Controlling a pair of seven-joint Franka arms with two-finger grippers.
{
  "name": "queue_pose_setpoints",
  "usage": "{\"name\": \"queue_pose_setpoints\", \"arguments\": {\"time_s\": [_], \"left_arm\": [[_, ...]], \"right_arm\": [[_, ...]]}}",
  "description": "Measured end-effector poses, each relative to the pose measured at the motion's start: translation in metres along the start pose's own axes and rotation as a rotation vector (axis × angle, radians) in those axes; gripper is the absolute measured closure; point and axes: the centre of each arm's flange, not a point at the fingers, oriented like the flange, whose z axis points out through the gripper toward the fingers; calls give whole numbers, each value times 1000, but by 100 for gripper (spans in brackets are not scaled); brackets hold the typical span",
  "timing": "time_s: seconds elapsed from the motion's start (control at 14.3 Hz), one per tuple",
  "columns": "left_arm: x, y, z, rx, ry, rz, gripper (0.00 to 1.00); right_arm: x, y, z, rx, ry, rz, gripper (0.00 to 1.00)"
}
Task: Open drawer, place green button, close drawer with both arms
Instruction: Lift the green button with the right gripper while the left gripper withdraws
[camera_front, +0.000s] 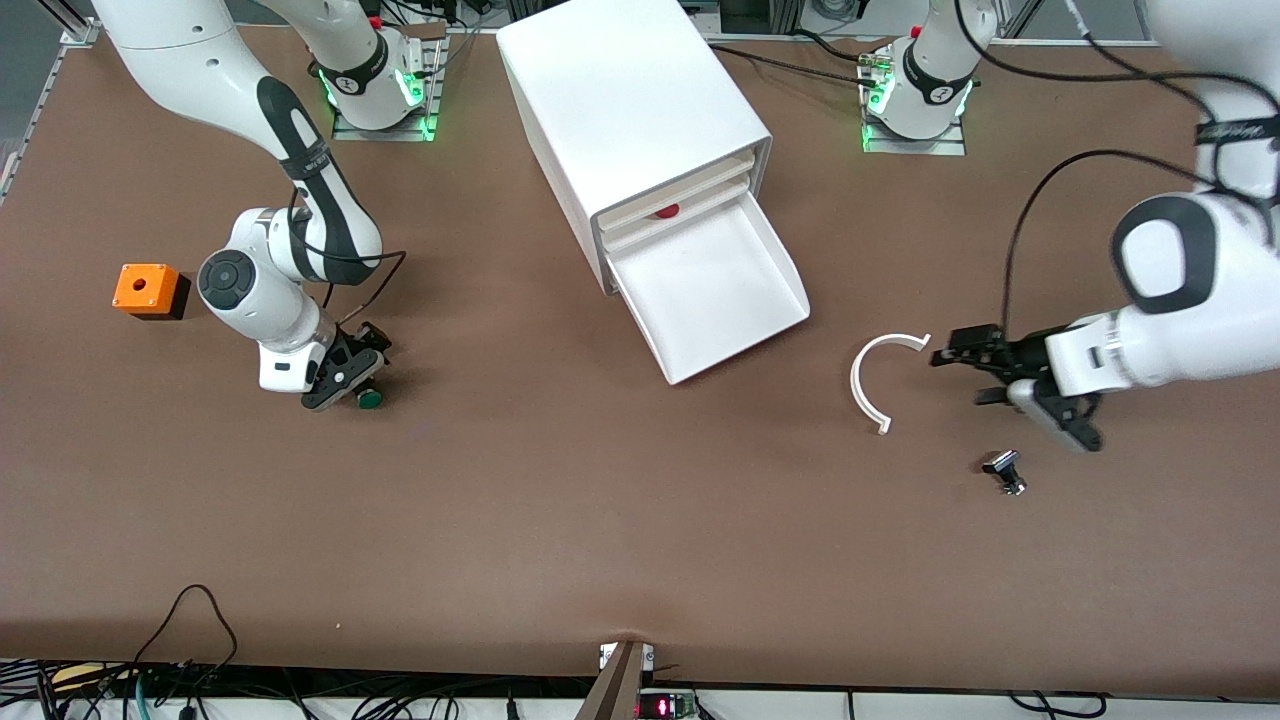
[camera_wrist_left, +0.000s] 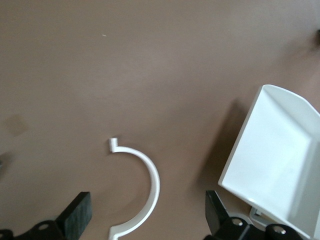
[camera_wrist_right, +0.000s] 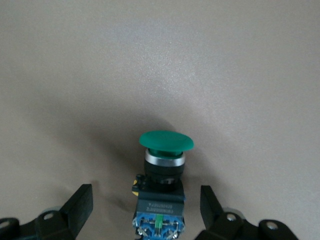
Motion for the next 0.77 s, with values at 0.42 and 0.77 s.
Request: {"name": "queue_pose_setpoints", "arguments": {"time_s": [0.42,0.77], "left_arm": [[-27,4,-81,176,-36,-78,0],[-47,4,-142,272,-84,-222,0]], "right_arm": [[-1,2,-1,-2,2,-50,58],[5,7,-7,-6,11,-78,58]]}}
